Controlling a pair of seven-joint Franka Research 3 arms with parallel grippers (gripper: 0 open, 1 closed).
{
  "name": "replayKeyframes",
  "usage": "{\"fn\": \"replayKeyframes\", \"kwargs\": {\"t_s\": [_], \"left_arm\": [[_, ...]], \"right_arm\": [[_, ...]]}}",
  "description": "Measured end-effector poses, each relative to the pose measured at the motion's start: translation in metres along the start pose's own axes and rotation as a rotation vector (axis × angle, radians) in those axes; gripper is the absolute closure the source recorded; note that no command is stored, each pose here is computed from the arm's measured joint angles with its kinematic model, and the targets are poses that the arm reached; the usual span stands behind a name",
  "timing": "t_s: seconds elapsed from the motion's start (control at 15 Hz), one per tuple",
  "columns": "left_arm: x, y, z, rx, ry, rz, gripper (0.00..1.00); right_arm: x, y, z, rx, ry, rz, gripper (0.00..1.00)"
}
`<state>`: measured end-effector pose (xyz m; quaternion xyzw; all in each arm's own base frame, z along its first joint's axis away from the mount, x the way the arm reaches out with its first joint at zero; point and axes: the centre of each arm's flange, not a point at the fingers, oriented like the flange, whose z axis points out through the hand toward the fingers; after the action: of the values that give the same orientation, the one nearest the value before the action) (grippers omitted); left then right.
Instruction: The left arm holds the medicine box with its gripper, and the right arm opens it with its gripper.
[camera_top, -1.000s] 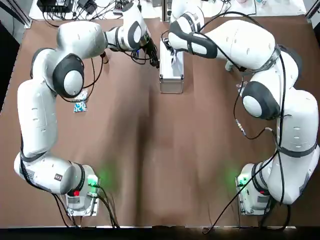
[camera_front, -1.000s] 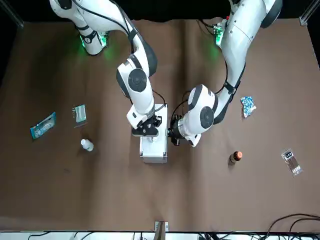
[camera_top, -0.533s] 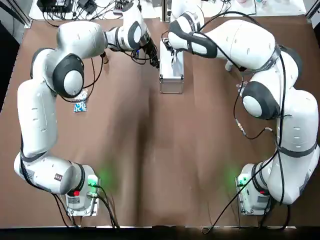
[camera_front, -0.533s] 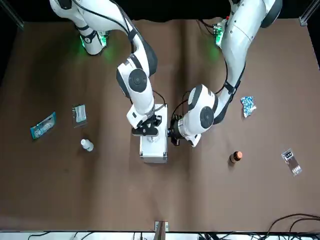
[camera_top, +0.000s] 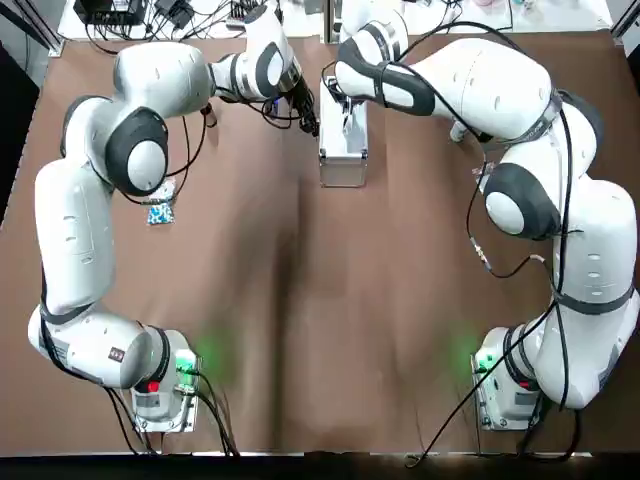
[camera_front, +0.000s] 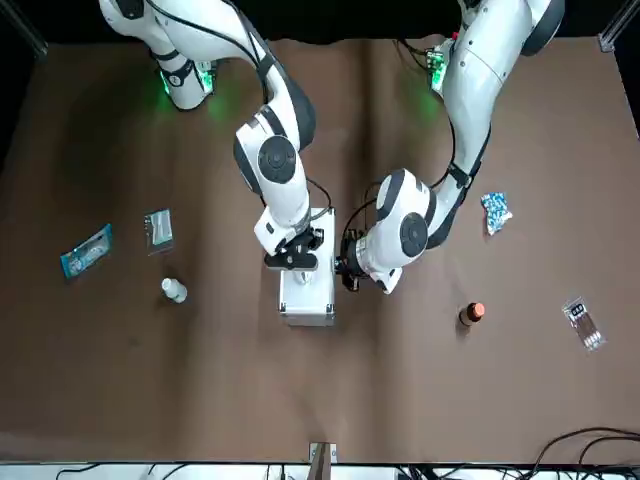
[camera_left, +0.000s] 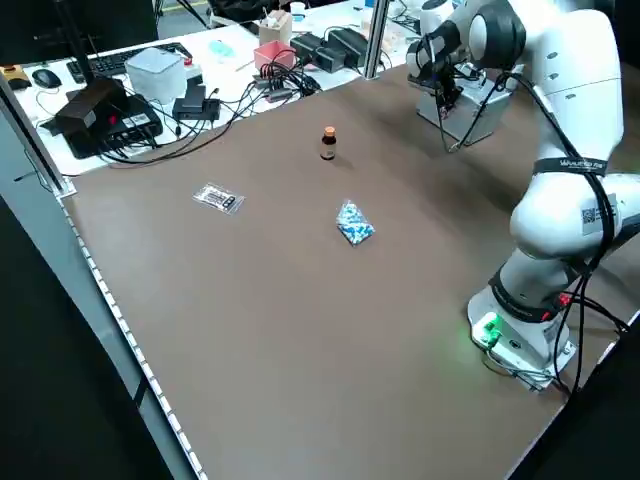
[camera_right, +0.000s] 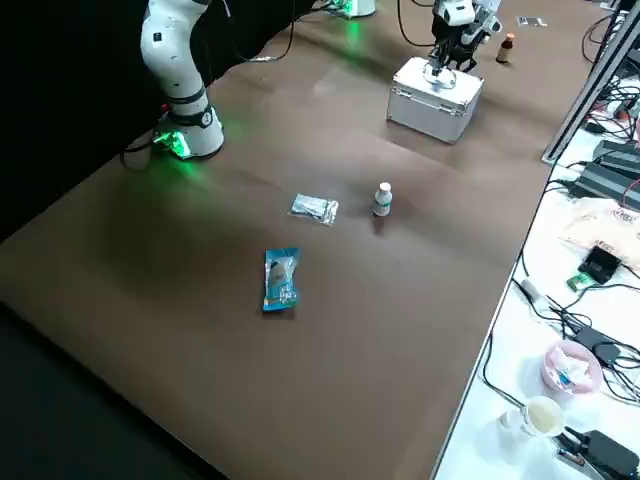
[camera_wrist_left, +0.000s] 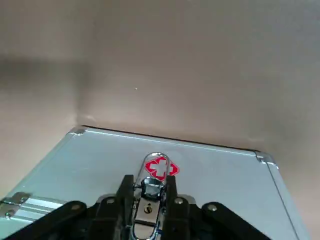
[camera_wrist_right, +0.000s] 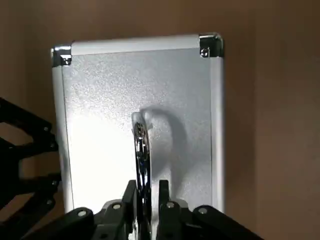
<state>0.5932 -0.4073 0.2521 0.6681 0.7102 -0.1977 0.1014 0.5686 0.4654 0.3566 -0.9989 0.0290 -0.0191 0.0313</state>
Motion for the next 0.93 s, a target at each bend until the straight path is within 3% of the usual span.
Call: {"fn": "replayKeyframes", "kwargs": {"t_s": [0.4,0.93], "left_arm": [[-0.0004,0.0000,-0.0003,-0.001,-0.001,0.000,0.70],[-0.0006,-0.0001,-0.0005,-0.001,-0.001,0.000,0.70]], "right_arm": [[-0.0006,-0.0020,-0.0019,0.016,-0.006,0.007,0.88],[0.0020,0.0015,-0.0040,0.011,-0.014,0.022,0.88]]}}
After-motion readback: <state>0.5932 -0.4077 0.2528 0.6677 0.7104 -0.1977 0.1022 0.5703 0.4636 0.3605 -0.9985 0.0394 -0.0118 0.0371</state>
